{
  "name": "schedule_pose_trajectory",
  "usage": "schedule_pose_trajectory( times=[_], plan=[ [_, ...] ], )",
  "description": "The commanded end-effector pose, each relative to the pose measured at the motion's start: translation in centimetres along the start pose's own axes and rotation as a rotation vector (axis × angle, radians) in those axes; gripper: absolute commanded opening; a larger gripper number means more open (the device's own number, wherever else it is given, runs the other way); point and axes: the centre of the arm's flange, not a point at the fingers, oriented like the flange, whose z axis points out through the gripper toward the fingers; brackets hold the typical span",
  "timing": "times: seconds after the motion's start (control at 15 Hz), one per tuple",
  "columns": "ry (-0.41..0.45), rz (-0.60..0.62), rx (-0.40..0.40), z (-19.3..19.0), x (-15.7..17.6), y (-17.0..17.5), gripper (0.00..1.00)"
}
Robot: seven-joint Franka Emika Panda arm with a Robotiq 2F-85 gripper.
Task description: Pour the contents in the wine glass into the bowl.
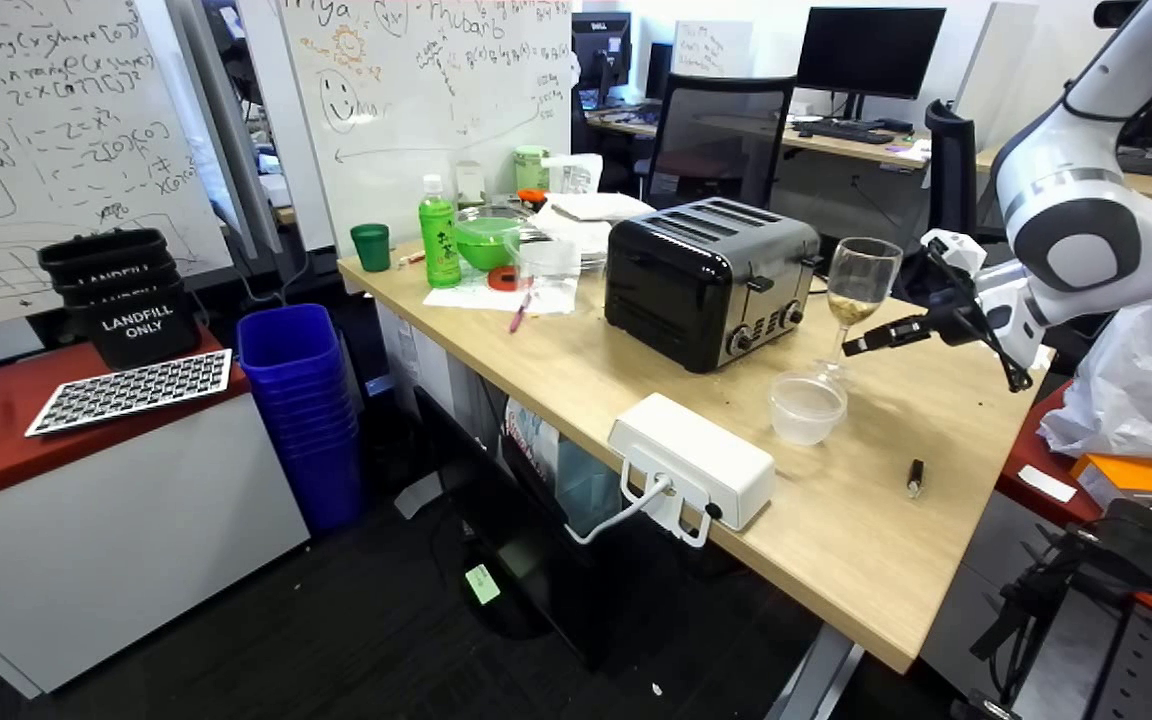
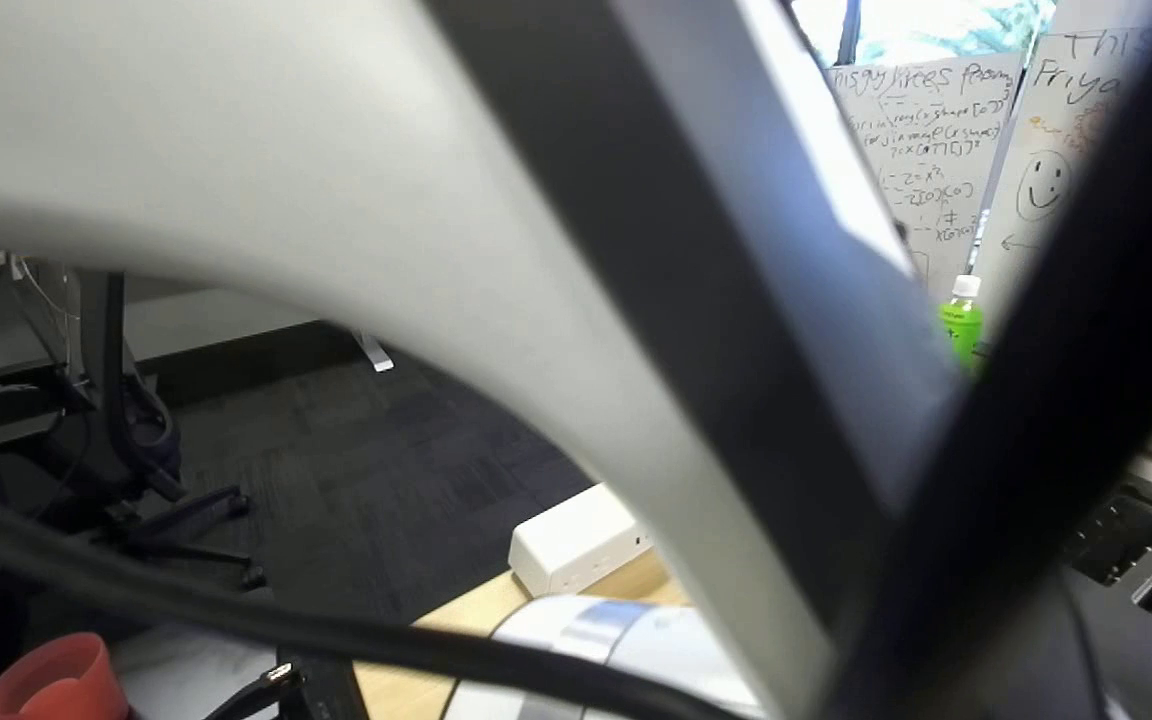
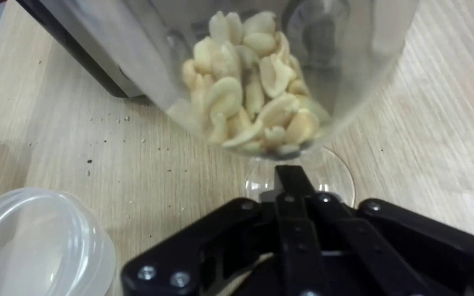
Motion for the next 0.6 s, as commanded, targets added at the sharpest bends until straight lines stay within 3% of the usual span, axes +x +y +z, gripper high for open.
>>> schedule_pose_trajectory(
  times=[0.0,0.13,0.53],
  plan=[
    [-0.043,-0.005,-0.007,1.7,0.0,-0.6,0.26],
    [-0.041,-0.005,-0.018,2.2,0.4,-0.5,0.33],
    [-0.044,0.006,-0.022,2.3,1.5,-0.7,0.76]
  ],
)
